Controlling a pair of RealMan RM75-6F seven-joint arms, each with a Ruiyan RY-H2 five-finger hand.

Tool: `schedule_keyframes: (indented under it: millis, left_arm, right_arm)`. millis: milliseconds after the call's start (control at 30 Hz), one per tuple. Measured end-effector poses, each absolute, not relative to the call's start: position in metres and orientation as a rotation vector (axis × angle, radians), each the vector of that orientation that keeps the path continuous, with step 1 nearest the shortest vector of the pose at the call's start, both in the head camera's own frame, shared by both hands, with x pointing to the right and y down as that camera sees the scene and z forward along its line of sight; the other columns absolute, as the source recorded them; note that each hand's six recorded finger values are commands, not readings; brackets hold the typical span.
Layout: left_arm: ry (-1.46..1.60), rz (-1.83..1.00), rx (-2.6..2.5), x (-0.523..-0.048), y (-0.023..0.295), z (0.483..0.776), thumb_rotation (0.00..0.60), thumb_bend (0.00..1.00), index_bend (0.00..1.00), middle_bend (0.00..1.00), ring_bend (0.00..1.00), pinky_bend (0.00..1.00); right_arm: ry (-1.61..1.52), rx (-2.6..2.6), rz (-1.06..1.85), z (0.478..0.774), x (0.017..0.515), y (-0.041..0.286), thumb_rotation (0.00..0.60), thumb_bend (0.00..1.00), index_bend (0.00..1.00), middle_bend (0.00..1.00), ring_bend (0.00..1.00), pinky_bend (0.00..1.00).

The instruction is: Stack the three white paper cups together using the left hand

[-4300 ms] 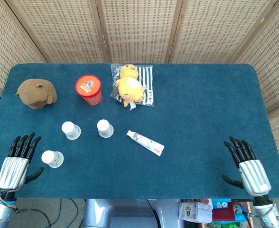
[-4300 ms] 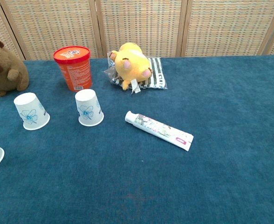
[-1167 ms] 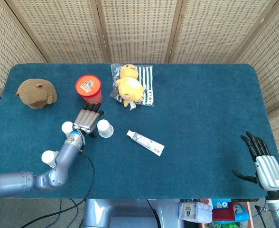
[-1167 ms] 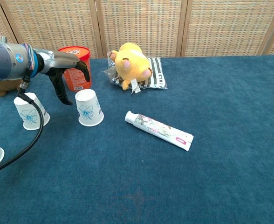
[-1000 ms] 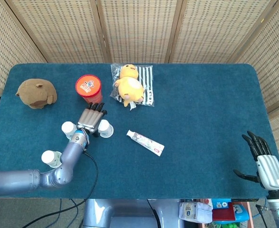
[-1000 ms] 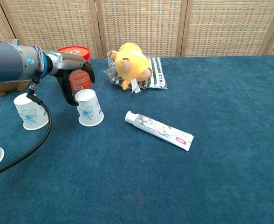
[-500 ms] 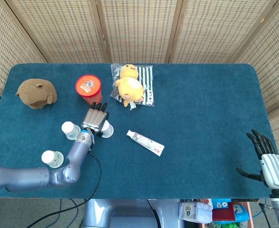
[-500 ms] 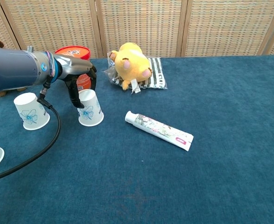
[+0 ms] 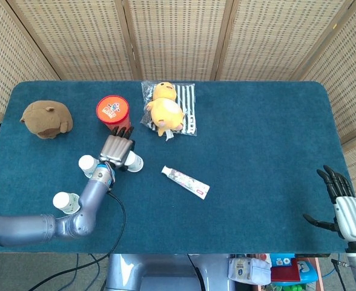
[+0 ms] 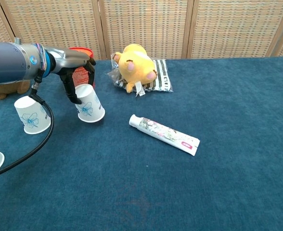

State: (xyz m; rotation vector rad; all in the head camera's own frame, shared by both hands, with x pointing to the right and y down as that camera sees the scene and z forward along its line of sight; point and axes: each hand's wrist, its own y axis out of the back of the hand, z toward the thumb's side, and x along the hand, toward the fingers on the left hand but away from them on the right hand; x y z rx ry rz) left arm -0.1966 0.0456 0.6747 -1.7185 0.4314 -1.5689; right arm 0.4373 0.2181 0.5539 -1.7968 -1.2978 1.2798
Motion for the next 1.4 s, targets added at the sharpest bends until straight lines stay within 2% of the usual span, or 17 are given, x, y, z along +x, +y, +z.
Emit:
schedule_keyframes:
  millis: [300,633,800,1033,1400]
  left_arm:
    - [0.445,-1.535,-1.659,-0.223,0.034,0.628,0.6,0.23,0.46,0.0,0.0,0.0]
    - [0.492,-1.604,-1.567,-0.306,0.029,0.574,0.6,0.23,0.46,0.0,0.0,0.0]
    - [0.46,-1.653,-1.573,-0.34,0.045,0.575,0.6,0.23,0.46,0.0,0.0,0.0]
    - [0.439,-1.712,-1.578,-0.369,0.057,0.591,0.6,0.23,0.46,0.0,0.0,0.0]
    - [0.469,-1.66,-1.634,-0.358,0.058,0.613,0.6,0.23,0.46,0.0,0.0,0.0]
  right_arm:
    - [-1.282,-1.792,1.28,0.554,0.435,0.219,0.6,0.05,0.0,0.0,0.0,0.0]
    - [-1.249,-1.787,1.263,0.553,0.425,0.221,0.6,0.05,0.0,0.0,0.0,0.0]
    - [-1.242,-1.783,1.262,0.552,0.422,0.222,0.6,0.05,0.0,0.0,0.0,0.0]
    - [-1.229,-1.783,1.265,0.552,0.419,0.223,0.6,0.05,0.0,0.0,0.0,0.0]
    - [-1.226,-1.784,1.269,0.553,0.419,0.223,0.6,0.05,0.0,0.0,0.0,0.0]
